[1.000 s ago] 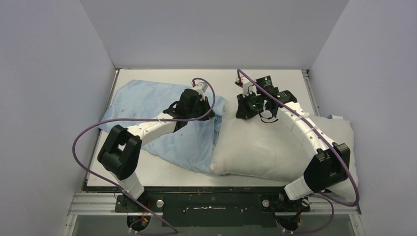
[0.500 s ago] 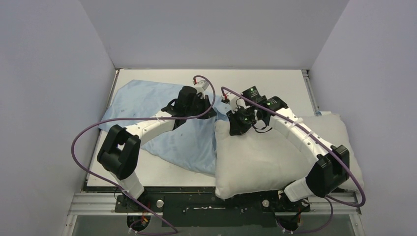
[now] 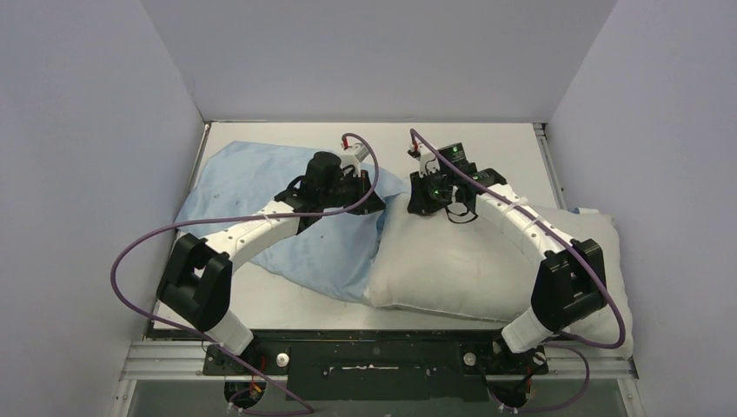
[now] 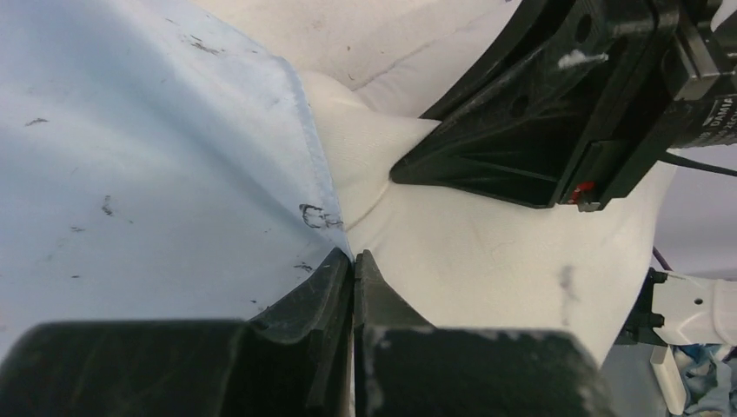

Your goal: Put the pillow into the pillowcase

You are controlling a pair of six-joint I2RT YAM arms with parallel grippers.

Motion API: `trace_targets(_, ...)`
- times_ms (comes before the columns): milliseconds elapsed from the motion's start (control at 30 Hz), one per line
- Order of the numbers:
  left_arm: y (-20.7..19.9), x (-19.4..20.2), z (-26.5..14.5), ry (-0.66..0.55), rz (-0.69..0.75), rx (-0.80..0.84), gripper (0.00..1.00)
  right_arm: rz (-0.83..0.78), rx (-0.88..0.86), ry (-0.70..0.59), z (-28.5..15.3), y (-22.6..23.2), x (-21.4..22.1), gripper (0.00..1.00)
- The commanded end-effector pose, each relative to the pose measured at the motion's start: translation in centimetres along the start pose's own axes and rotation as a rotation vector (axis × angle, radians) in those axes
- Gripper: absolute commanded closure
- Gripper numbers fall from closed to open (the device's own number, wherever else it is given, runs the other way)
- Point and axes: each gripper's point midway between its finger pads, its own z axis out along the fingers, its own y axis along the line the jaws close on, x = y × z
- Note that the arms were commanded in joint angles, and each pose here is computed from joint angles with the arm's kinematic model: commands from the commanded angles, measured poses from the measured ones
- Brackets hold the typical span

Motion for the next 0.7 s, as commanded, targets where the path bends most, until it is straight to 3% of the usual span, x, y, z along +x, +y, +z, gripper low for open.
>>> trace_targets(0, -2.4, -0.8, -1.2, -0.017, 0.023, 0.077, 1.00, -0.050, -0.030, -0.207, -1.4, 1.6, -4.2, 1.00)
trace_targets(100, -2.7, -0.5, -1.1, -0.003, 0.021, 0.096, 1.00, -0.113, -0.138, -0.251, -2.1, 3.8, -4.8, 1.00)
trace_targets(267, -2.8, -0.6, -0.8, 0.002, 0.015, 0.107, 1.00, -0.201, -0.267, -0.181, -2.4, 5.9, -4.1, 1.00)
trace_targets(400, -3.1, -0.9, -1.0, -0.002, 0.024, 0.111, 1.00, -0.173, -0.091, -0.198, -2.0, 1.8, -5.5, 1.00)
trace_targets(533, -2.0, 0.5, -1.6, 0.050, 0.034, 0.056, 1.00, -0.194, -0.053, -0.320, -1.5, 0.2, -7.2, 1.00)
trace_targets(667, -1.9, 1.4, -2.2, 0.069, 0.036, 0.060, 1.00, -0.166, 0.058, -0.360, -0.3, -2.4, -7.2, 1.00)
